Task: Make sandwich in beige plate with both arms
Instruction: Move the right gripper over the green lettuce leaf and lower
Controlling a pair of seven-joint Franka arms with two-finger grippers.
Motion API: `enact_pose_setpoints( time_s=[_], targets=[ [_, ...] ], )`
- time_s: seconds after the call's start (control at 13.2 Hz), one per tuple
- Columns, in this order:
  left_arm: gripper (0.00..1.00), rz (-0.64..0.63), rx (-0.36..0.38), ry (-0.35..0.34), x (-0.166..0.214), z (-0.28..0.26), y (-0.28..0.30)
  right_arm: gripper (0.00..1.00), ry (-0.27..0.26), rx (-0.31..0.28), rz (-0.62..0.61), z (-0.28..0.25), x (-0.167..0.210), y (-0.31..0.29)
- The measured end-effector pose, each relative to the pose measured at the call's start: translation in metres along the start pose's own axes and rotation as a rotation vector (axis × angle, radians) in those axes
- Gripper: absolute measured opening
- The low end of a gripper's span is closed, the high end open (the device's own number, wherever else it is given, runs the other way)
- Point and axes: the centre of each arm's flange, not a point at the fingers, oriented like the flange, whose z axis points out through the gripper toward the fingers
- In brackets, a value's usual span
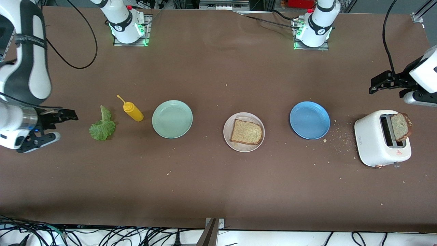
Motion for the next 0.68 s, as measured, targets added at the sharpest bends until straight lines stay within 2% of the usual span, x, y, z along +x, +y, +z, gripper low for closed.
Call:
enact_pose_setpoints(
  time_s=[0.38,0.53,0.68],
  targets=[
    [1.00,-0.047,0.002,0.034,-0.014,-0.019,-0.025,0.99,0.044,-0.027,-0.002,0.114,-0.013,-0.014],
    [1.00,-0.052,0.002,0.035,-0.014,-0.019,-0.028,0.99,0.077,-0.046,-0.010,0.150,-0.020,-0.023],
    [1.00,-0.050,0.002,0.035,-0.014,-0.019,-0.027,0.99,0.085,-0.053,-0.013,0.176,-0.028,-0.030]
  ],
)
